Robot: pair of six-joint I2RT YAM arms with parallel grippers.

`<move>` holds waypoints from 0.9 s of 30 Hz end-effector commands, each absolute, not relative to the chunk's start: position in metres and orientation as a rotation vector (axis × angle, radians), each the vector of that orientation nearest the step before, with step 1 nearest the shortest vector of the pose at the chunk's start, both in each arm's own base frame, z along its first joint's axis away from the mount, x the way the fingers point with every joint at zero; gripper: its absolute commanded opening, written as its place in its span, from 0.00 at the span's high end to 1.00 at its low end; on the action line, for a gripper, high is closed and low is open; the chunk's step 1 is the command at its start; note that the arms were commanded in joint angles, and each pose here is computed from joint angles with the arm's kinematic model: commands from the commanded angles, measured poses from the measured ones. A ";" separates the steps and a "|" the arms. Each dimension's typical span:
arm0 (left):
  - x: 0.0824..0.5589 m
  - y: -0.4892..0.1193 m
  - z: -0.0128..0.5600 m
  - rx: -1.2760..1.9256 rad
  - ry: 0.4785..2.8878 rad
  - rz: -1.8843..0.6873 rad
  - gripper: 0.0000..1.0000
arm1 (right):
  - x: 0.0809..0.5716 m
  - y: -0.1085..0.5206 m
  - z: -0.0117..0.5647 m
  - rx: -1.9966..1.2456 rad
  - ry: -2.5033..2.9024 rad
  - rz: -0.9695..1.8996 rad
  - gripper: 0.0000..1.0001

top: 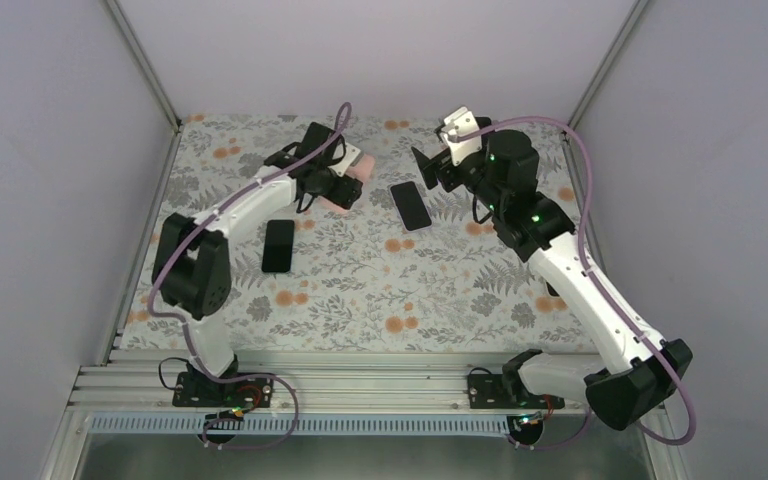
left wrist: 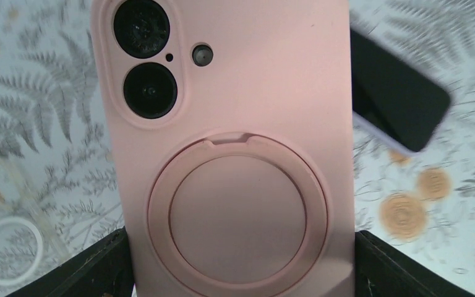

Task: Take the phone out of the phone case
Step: Pick up the phone at the center of the board.

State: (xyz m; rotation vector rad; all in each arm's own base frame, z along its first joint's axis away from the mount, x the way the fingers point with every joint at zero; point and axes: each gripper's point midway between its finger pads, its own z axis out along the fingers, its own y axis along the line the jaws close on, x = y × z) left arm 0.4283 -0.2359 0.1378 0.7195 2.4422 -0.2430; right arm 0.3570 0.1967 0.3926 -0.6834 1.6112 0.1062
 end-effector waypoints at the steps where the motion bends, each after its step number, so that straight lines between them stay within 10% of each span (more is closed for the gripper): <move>1: 0.421 -0.260 0.206 0.801 2.208 -0.380 0.54 | 0.348 0.205 0.395 -0.599 1.656 0.374 0.01; 14: 0.361 -0.305 0.295 1.023 1.879 -0.485 0.56 | 0.352 0.201 0.376 -0.342 1.806 0.785 0.01; 27: 0.332 -0.332 0.321 1.113 1.746 -0.389 0.57 | 0.348 0.200 0.345 -0.178 1.960 1.138 0.24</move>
